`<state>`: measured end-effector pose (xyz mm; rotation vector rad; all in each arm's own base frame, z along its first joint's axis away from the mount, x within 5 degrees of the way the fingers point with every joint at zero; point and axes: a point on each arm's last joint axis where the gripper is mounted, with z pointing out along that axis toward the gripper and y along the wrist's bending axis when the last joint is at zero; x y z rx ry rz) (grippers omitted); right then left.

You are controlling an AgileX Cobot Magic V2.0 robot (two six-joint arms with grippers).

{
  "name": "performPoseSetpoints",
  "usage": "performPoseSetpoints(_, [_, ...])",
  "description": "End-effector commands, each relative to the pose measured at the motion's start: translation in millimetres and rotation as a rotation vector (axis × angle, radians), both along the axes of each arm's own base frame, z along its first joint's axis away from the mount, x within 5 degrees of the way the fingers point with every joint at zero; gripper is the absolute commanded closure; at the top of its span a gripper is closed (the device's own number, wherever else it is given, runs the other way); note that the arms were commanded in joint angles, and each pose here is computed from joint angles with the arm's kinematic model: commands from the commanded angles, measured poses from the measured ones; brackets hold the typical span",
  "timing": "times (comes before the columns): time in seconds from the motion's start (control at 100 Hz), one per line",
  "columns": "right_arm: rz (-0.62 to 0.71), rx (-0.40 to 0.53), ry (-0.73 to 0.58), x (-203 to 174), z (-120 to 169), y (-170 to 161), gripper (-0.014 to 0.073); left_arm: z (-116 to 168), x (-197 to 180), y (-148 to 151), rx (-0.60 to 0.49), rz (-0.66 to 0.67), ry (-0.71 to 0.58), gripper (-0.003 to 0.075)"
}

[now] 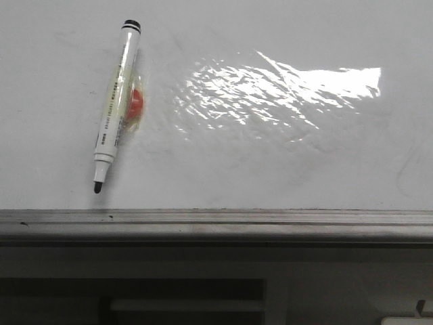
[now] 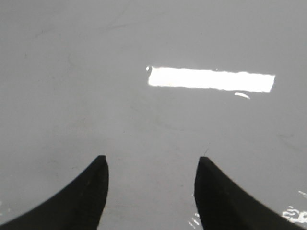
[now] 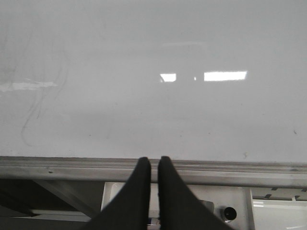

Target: Write number 9 on whiteboard

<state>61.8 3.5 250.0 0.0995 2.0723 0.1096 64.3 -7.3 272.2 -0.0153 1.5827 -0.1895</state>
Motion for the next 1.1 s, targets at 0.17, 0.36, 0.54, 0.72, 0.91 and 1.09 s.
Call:
performPoseSetpoints(0.17, [-0.011,-0.003,-0.089,4.5,15.8,-0.9,0.0606,18.8,2.2,-9.1,0.103,-0.129,0.006,0.0315])
performPoseSetpoints(0.36, [-0.011,-0.003,-0.090,5.0,13.9,-1.0,0.0606,31.8,12.5,-28.5,0.195,-0.333,0.053,0.0315])
performPoseSetpoints(0.54, [-0.012,-0.003,-0.090,5.6,11.8,-1.0,0.0606,27.4,22.2,-54.7,0.135,-0.523,0.158,0.0315])
performPoseSetpoints(0.72, [-0.012,-0.003,-0.090,5.6,11.8,-1.0,0.0606,20.1,29.1,-77.1,0.148,-0.637,0.205,0.0315])
performPoseSetpoints(0.91, [-0.012,-0.003,-0.090,5.6,11.8,-1.0,0.0606,17.7,40.5,-99.0,0.141,-0.686,0.163,0.0315])
performPoseSetpoints(1.09, [-0.012,-0.003,-0.090,5.6,11.8,-1.0,0.0606,0.2,55.0,-116.1,0.181,-0.691,0.244,0.0315])
